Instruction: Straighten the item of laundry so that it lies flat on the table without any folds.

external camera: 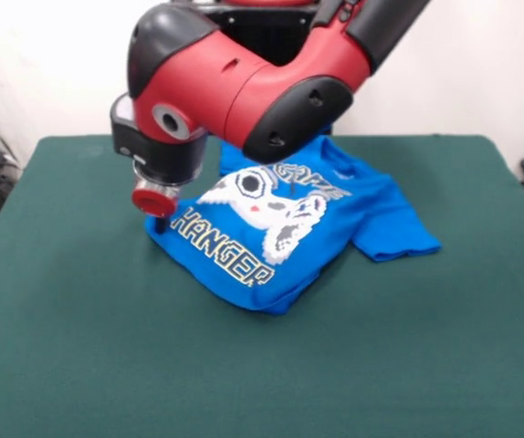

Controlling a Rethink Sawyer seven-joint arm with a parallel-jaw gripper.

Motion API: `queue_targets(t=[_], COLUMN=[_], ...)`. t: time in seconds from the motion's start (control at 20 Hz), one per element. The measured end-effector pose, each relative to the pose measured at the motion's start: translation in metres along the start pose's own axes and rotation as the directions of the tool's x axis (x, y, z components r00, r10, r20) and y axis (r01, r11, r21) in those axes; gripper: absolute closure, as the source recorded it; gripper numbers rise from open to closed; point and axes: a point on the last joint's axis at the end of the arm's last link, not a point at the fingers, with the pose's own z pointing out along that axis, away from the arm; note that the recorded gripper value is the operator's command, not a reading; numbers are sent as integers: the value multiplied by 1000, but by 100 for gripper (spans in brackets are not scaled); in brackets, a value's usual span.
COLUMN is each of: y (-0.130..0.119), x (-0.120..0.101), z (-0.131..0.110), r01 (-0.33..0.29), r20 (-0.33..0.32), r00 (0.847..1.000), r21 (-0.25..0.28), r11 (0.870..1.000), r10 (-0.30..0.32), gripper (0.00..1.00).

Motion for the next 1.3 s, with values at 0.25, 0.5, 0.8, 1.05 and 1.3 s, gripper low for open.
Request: queue_targets(t=[0.25,0.5,0.8,1.05,1.3], y=[-1,-3,-8,-14,-18], x=[5,13,29,49,56], z=[1,1,2,4,5], r01=[-9,-48,-117,-179,-203], r20=[3,33,80,113,128], r00=[1000,998,990,979,973], r21=[0,11,45,75,88], r11=[1000,999,992,981,975], r10=[9,48,114,170,191], gripper=[100,100,100,100,100])
